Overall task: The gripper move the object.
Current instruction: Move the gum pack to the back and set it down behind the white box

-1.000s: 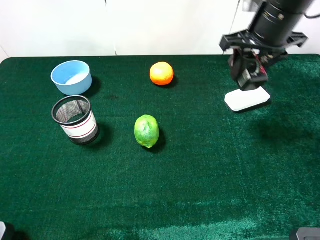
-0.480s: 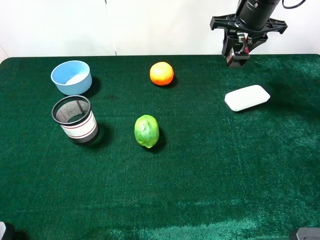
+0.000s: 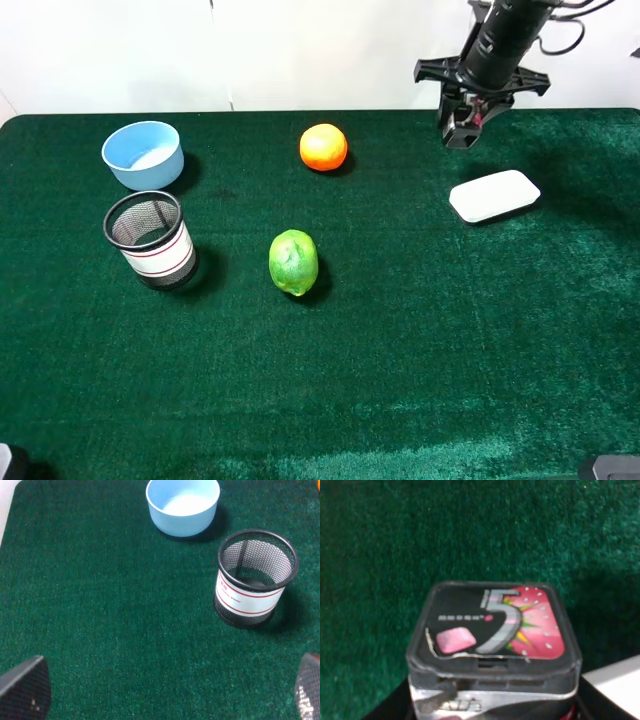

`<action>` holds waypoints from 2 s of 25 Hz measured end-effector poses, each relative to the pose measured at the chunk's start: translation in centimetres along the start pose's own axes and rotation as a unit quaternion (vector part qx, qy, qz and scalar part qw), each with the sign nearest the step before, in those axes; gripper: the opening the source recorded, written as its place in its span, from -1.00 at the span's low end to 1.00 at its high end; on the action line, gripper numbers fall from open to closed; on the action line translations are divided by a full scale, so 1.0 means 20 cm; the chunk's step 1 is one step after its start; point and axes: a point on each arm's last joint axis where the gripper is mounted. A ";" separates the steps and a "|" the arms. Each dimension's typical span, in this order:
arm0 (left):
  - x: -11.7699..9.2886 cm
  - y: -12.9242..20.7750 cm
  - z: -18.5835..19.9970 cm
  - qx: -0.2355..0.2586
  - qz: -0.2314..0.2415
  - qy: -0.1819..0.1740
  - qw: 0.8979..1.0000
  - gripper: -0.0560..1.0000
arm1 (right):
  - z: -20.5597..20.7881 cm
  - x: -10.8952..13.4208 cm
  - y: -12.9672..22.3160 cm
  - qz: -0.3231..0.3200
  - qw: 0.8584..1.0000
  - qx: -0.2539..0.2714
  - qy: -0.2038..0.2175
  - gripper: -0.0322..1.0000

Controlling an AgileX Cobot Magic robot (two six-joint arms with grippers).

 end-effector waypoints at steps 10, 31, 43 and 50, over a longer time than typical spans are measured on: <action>0.00 0.00 0.00 0.000 0.000 0.000 1.000 0.99 | -0.14 -0.09 -0.04 -0.031 0.999 -0.007 0.013 -0.29; 0.00 0.00 0.00 0.000 0.000 0.000 1.000 0.99 | -0.15 -0.17 -0.10 -0.038 0.998 -0.046 0.025 -0.29; 0.00 0.00 0.00 0.000 0.000 0.000 1.000 0.99 | -0.27 -0.19 -0.07 -0.040 0.998 -0.022 0.033 -0.29; 0.00 0.00 0.00 0.000 0.000 0.000 1.000 0.99 | -0.27 -0.19 -0.07 -0.040 0.998 -0.022 0.033 -0.28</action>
Point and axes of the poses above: a point on each arm's last joint axis where the gripper is mounted, z pointing back along that axis away from the gripper, x along the wrist's bending axis when the last joint is at zero, y = z × x, and after that the axes turned 6 degrees about -z, right-handed
